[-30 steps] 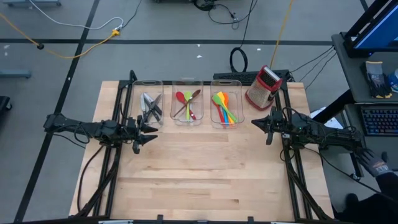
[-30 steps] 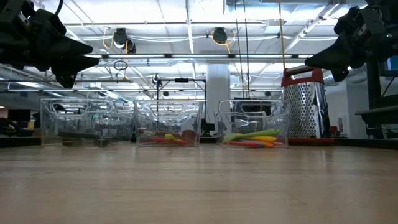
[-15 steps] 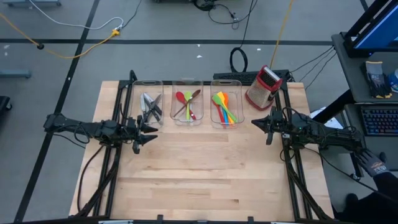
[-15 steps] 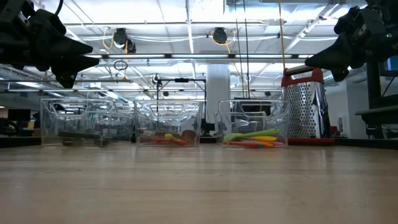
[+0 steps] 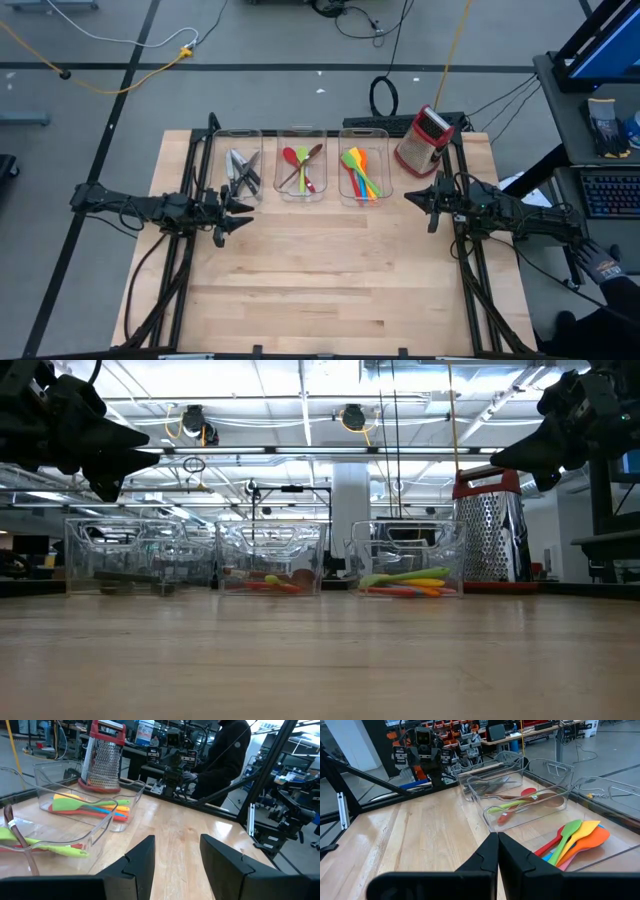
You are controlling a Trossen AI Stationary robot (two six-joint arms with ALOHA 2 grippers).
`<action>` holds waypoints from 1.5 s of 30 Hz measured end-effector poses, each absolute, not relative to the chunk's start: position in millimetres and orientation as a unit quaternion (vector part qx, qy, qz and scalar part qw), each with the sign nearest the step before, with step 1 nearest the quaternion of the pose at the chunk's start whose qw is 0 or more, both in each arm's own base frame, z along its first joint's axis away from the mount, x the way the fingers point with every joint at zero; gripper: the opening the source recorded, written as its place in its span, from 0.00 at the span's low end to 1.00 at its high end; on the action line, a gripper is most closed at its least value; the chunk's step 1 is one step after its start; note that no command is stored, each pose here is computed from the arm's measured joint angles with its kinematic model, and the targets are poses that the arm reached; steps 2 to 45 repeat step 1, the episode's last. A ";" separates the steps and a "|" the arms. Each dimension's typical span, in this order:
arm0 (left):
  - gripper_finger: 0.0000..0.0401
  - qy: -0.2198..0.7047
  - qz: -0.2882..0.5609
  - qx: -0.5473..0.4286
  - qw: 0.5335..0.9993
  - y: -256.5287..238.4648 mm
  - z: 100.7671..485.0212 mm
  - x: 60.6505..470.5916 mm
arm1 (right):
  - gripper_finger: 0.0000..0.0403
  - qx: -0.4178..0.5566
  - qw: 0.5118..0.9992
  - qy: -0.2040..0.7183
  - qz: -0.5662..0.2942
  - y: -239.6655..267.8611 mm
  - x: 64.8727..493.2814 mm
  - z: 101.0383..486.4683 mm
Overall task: Pick & Place Kitchen Items
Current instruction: Return to Home Position
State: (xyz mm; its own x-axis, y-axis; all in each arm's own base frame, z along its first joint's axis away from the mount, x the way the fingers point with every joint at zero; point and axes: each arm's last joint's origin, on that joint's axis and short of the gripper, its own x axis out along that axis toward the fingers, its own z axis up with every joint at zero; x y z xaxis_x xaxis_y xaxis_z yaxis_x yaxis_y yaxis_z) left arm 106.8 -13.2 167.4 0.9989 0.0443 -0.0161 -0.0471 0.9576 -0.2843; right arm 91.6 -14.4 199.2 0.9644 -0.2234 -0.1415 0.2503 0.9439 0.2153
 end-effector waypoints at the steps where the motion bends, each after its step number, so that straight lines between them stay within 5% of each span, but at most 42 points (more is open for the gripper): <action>1: 0.40 0.005 0.023 -0.144 0.989 -13.2 167.5 106.8 | 0.00 0.117 0.984 0.058 -0.120 -14.4 91.6 199.2; 45: 0.40 0.005 0.023 -0.144 0.989 -13.2 167.5 106.8 | 0.00 0.117 0.984 0.058 -0.120 -14.4 91.6 199.2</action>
